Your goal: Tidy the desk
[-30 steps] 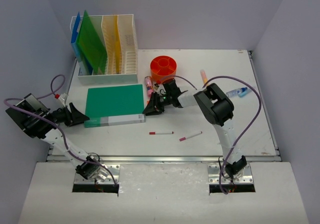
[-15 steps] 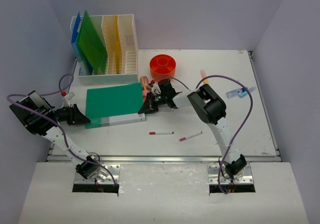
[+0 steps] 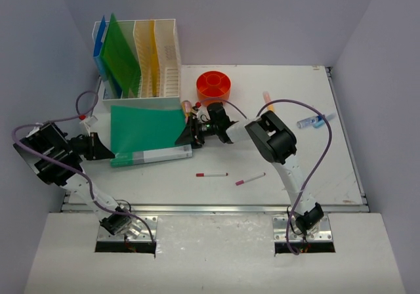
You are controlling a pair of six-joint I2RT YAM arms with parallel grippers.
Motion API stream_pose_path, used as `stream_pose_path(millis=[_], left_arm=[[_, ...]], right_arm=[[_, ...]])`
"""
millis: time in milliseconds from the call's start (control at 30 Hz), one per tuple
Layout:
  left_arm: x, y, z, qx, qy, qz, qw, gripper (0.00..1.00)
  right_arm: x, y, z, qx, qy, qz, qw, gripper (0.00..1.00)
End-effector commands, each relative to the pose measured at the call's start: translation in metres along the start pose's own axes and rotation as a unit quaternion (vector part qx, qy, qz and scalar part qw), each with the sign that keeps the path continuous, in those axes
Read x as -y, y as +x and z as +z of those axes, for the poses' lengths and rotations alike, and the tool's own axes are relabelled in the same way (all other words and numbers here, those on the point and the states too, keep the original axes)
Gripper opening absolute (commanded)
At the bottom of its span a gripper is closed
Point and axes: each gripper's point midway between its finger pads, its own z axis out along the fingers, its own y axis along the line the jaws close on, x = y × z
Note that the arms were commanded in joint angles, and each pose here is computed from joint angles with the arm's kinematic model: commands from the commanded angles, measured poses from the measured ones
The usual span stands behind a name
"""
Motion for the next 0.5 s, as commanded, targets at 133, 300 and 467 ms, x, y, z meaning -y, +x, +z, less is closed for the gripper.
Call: stream_pose_path(millis=[133,300,467], left_arm=[[0.061,-0.045,-0.019,0.085,0.014,0.024,0.996,0.00],[0.067,-0.049,-0.027,0.096,0.000,0.025,0.995,0.00],[0.078,-0.051,-0.033,0.102,-0.015,0.035,0.994,0.00]], right_arm=[[-0.032,0.025,-0.003,-0.061,0.023,-0.071,0.995,0.76],[-0.046,0.011,-0.024,-0.045,0.038,-0.123,0.991,0.78],[-0.067,0.010,-0.047,-0.046,0.065,-0.179,0.981,0.79]])
